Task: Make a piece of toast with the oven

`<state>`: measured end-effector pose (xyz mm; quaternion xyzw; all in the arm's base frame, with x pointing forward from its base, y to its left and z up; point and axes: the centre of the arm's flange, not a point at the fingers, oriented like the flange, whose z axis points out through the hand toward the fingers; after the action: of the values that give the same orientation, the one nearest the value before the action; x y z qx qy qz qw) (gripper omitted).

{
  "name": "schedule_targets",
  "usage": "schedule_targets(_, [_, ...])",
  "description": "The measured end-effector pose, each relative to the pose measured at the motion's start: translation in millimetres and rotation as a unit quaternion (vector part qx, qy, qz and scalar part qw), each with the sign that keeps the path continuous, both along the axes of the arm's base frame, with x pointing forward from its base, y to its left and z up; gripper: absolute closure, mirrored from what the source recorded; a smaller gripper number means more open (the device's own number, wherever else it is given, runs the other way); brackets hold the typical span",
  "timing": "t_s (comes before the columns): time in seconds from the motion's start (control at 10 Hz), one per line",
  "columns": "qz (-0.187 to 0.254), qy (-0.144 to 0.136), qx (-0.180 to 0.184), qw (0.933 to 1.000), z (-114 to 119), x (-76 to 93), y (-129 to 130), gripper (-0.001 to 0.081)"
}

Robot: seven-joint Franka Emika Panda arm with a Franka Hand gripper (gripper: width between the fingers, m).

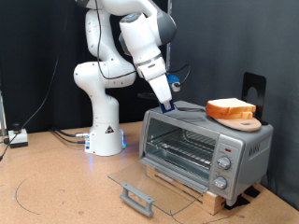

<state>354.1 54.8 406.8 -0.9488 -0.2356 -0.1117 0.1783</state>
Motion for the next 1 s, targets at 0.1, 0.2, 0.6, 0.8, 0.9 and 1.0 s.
schedule_targets(0.1, [0.001,-0.001,0.000,1.0000,0,-0.1,2,0.0410])
schedule_targets(0.2, [0.002,-0.002,0.000,1.0000,0,-0.4,4,0.0410])
schedule_targets(0.6, [0.005,-0.005,0.002,1.0000,-2,-1.4,13,0.0410])
schedule_targets(0.8, [0.006,-0.004,0.007,0.9999,-1,-1.9,16,0.0410])
schedule_targets(0.9, [0.006,-0.005,0.007,0.9999,-1,-1.9,17,0.0410])
schedule_targets(1.0, [0.007,-0.005,0.008,0.9999,0,-1.8,18,0.0410])
